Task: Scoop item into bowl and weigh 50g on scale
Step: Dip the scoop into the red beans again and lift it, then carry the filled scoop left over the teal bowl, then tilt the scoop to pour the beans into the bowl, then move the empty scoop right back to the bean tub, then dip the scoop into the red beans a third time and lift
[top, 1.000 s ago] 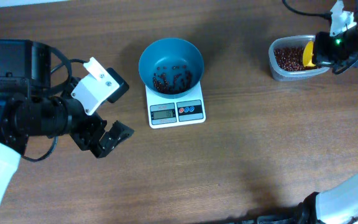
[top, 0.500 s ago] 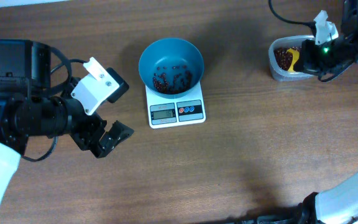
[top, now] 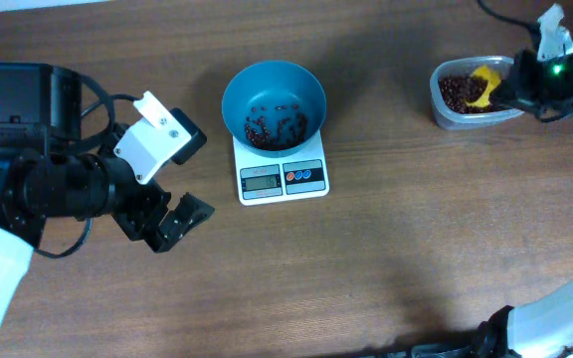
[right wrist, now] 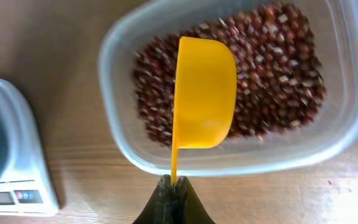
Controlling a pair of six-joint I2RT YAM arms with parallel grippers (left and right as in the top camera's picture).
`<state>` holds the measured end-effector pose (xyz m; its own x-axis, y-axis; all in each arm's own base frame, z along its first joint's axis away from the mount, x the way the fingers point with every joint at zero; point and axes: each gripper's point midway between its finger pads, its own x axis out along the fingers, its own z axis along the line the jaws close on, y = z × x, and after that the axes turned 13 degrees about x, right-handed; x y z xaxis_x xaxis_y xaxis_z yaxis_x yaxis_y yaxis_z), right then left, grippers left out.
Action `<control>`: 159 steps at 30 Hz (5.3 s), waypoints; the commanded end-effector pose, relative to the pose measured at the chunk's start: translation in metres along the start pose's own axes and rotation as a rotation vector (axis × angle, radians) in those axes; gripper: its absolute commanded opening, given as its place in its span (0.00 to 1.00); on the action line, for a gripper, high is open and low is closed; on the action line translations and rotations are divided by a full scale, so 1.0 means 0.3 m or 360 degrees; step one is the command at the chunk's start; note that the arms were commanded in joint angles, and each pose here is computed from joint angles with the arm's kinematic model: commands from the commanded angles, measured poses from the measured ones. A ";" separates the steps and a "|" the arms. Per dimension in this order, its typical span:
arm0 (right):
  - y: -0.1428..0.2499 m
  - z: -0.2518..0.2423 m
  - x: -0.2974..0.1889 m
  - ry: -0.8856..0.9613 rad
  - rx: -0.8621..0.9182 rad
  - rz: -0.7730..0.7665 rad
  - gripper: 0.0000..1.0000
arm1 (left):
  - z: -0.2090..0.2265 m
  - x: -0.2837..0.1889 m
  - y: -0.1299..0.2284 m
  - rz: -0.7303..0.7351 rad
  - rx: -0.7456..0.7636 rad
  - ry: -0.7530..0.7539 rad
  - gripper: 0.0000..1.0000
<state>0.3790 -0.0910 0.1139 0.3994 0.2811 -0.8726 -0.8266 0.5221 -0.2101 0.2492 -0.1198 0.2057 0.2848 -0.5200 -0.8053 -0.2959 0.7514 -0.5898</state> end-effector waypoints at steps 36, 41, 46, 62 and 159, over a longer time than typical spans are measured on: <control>0.013 0.308 -0.218 -0.1183 0.0132 0.0107 0.04 | -0.004 -0.005 -0.017 -0.0030 -0.0010 0.0011 0.99; 0.154 0.526 -0.153 -0.1259 -0.0091 0.0354 0.04 | -0.004 -0.005 -0.017 -0.0030 -0.0010 0.0011 0.99; 0.254 0.711 -0.107 -0.1351 -0.0437 0.0416 0.04 | -0.003 -0.005 -0.017 -0.0030 -0.0010 0.0010 0.99; 0.407 0.936 0.066 -0.1035 -0.1394 0.0106 0.04 | -0.004 -0.005 -0.017 -0.0030 -0.0010 0.0011 0.99; 0.093 0.044 0.151 0.0044 -0.0219 0.0051 0.04 | -0.004 -0.005 -0.017 -0.0030 -0.0010 0.0011 0.99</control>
<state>0.3821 -0.0580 0.0787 0.3658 0.2124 -0.9061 -0.8972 0.3395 -0.2826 0.2492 -0.1198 0.2057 0.2851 -0.5201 -0.8052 -0.2957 0.7513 -0.5900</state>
